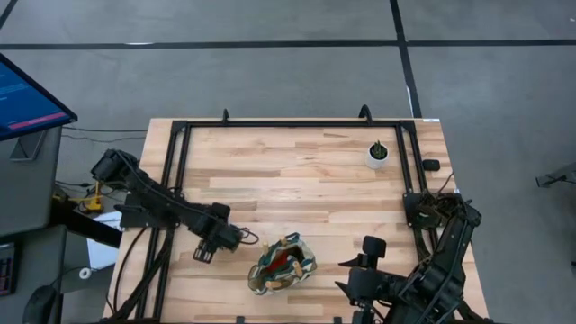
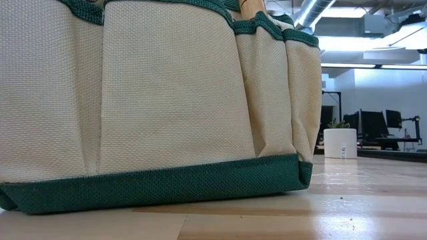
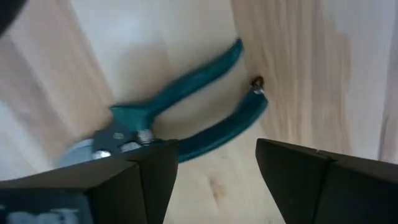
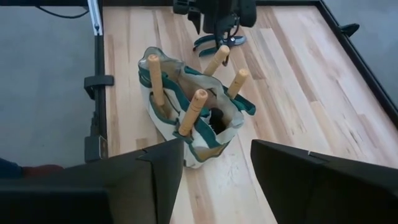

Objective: Pick & Place Garden tools in Gardening bag
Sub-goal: Put the green shear scissors into the gardening bag pocket

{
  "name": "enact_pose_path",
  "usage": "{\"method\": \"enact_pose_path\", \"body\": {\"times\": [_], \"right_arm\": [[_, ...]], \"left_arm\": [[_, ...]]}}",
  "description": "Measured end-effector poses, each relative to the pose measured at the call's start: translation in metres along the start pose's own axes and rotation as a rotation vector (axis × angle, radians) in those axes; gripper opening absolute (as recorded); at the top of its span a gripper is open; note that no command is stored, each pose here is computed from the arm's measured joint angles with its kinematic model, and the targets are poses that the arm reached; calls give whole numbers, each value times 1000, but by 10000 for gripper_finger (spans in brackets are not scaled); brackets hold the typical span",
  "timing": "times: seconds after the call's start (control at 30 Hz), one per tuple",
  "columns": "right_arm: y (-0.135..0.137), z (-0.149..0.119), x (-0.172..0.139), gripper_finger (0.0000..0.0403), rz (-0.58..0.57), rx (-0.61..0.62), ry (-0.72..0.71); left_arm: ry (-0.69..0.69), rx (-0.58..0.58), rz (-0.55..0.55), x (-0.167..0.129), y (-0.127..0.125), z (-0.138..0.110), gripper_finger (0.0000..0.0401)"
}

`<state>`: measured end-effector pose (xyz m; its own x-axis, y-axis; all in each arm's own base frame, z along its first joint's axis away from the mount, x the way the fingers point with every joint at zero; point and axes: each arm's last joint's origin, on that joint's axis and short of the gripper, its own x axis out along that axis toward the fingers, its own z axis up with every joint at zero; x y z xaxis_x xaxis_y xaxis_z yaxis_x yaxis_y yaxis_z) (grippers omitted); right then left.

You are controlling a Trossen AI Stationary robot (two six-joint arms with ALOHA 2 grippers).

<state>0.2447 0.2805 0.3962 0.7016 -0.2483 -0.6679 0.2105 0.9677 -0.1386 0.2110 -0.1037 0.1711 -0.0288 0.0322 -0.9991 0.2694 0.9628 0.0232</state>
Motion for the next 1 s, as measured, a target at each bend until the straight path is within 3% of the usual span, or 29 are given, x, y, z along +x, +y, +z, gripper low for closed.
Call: {"method": "enact_pose_path", "body": {"times": [0.2, 0.5, 1.0], "right_arm": [[0, 0, 0, 179, -2, 24, 1], [-2, 2, 2, 179, -8, 28, 2], [-3, 2, 4, 179, -18, 26, 5]], "left_arm": [[38, 43, -39, 14, -2, -10, 203], [-62, 98, 1, 20, -8, -5, 203], [-231, 6, -25, -1, -11, 8, 180]]}}
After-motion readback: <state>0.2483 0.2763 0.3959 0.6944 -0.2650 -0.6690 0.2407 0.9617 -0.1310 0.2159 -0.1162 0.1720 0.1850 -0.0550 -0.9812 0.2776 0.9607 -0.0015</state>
